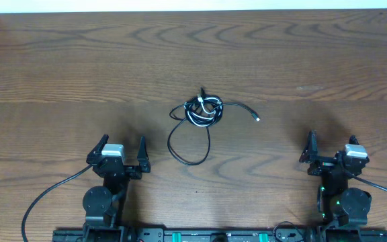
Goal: Untangle cables
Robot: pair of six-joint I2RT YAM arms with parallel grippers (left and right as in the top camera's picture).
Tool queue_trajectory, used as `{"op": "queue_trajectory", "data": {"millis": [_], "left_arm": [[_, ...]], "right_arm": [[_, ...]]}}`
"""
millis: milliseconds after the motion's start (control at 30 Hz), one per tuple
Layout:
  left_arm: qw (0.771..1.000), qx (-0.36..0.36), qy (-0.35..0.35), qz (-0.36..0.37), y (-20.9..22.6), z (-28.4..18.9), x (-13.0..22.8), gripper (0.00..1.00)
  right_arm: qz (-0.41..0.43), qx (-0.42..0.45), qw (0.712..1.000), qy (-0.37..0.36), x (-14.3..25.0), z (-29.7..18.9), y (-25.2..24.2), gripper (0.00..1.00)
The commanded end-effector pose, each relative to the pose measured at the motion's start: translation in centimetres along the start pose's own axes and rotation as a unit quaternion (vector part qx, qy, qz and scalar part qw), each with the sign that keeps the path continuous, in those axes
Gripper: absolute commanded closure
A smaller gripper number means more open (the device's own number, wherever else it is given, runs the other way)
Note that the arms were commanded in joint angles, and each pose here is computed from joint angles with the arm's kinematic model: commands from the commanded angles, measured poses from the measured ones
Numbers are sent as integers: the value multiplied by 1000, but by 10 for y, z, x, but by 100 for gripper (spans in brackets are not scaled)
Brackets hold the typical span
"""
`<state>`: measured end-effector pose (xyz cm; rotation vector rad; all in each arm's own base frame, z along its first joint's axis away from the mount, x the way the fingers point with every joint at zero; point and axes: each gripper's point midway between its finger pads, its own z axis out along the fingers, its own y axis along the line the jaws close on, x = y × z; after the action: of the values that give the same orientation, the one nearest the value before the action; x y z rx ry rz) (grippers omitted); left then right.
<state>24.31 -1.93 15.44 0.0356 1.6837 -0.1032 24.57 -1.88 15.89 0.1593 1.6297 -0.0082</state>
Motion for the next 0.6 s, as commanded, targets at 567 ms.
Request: {"op": "queue_trajectory", "data": {"millis": [567], "left_arm": [[1000, -3, 18, -1, 1, 2, 16, 4]], "right_arm": [[-5, 2, 1000, -2, 0, 0, -1, 1]]}}
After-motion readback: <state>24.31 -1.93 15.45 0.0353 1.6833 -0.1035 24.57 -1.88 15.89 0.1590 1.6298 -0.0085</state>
